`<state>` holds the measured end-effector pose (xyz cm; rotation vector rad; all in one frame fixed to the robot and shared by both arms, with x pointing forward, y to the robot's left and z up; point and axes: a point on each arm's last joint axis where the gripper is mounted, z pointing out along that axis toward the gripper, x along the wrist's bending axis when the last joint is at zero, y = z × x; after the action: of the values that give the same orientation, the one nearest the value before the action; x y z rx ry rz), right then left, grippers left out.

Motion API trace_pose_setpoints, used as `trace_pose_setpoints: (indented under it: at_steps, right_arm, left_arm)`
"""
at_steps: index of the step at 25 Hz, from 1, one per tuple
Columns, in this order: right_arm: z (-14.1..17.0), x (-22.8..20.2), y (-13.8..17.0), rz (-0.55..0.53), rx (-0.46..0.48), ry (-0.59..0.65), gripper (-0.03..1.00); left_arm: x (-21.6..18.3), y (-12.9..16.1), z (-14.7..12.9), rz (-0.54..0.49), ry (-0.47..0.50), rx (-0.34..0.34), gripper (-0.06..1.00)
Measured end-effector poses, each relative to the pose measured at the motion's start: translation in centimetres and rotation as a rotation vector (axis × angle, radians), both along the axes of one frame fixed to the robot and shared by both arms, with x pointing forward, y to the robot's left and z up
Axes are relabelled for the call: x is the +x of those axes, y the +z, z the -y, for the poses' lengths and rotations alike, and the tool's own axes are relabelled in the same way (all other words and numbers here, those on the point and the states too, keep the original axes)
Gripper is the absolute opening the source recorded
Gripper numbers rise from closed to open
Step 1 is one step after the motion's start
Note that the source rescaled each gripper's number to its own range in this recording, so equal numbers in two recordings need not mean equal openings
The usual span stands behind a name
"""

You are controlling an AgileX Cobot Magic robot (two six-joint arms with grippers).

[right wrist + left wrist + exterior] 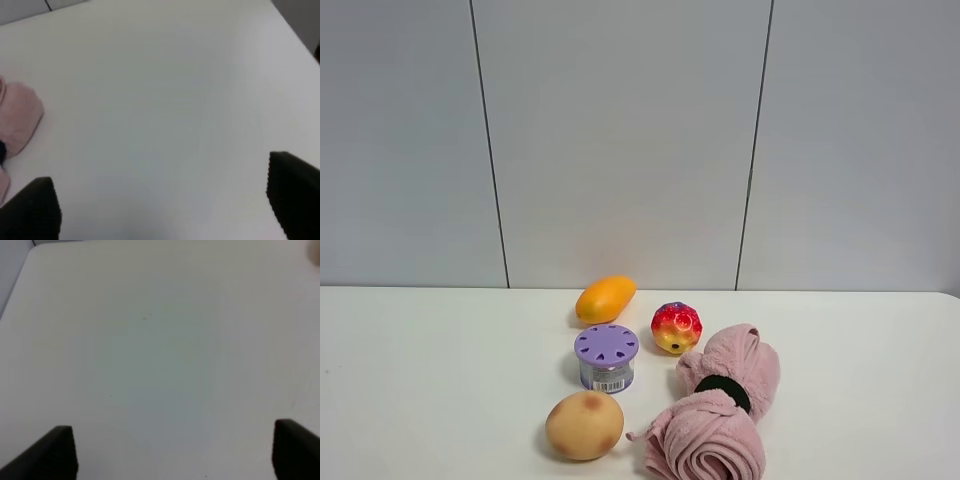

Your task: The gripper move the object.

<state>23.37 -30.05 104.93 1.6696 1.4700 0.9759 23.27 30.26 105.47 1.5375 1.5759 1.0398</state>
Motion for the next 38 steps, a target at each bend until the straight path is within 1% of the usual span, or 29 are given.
trace_pose_setpoints:
  at_steps: [6, 38]
  right_arm:
    - [-0.19, 0.11, 0.03, 0.013, 0.007, 0.02, 0.99]
    - [-0.19, 0.11, 0.04, 0.014, 0.007, 0.02, 0.99]
  left_arm:
    - [0.0, 0.0, 0.0, 0.0, 0.0, 0.0, 1.0]
    - [0.0, 0.0, 0.0, 0.0, 0.0, 0.0, 1.0]
